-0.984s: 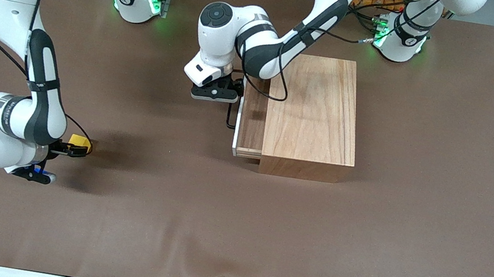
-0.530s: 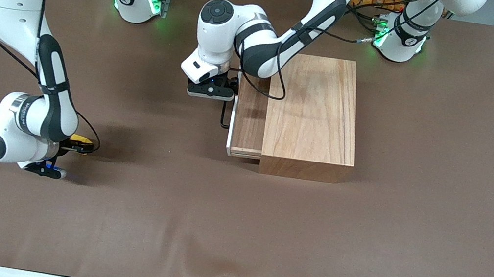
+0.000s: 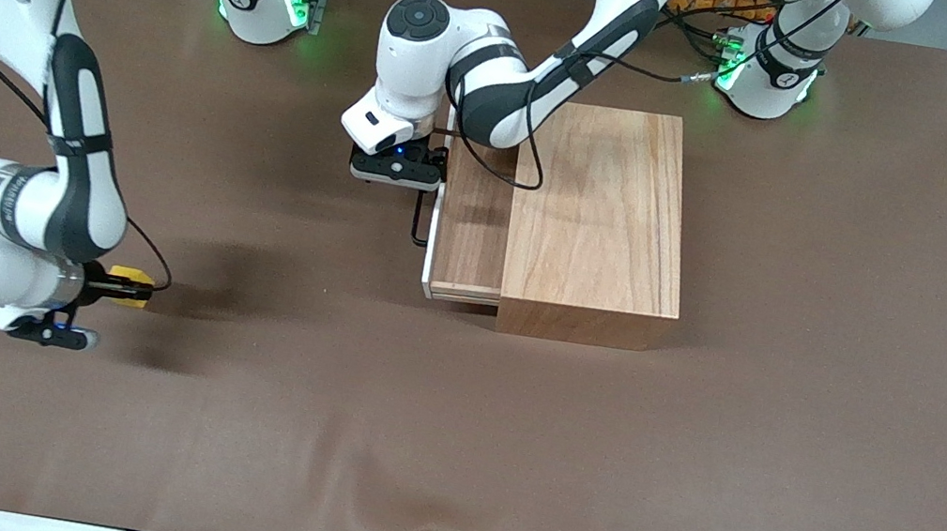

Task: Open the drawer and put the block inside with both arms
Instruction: 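Pull the drawer open with the left gripper while the right gripper lifts the cube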

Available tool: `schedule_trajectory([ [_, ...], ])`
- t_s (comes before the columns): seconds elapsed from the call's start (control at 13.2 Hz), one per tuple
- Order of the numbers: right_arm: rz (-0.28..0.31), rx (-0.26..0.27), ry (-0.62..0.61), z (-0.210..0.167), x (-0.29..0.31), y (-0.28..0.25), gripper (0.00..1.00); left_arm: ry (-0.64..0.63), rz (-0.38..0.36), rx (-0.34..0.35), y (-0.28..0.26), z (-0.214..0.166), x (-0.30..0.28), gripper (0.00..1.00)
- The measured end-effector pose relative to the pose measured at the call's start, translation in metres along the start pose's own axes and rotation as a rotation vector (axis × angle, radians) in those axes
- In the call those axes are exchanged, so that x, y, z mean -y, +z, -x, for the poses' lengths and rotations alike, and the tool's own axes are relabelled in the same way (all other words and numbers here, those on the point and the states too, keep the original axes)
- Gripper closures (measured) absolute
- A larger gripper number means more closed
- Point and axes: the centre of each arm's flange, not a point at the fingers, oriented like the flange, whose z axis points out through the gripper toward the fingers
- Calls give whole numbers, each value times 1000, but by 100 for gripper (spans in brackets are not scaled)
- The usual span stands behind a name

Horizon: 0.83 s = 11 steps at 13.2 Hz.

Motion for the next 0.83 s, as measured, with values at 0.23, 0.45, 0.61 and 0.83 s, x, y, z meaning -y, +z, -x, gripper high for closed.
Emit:
schedule_trajectory([
  [0.23,10,-100,-199,8,-43,-91,44,18,60,-6,-3,13,-13,0],
  [0.45,71,-177,-428,20,-53,-163,44,33,107,3,-13,32,-29,0],
  [0.61,158,-194,-605,34,-47,-205,44,33,115,0,-16,32,-32,0],
  [0.83,207,-177,-915,45,-47,-225,44,-12,151,5,-36,16,-32,0],
])
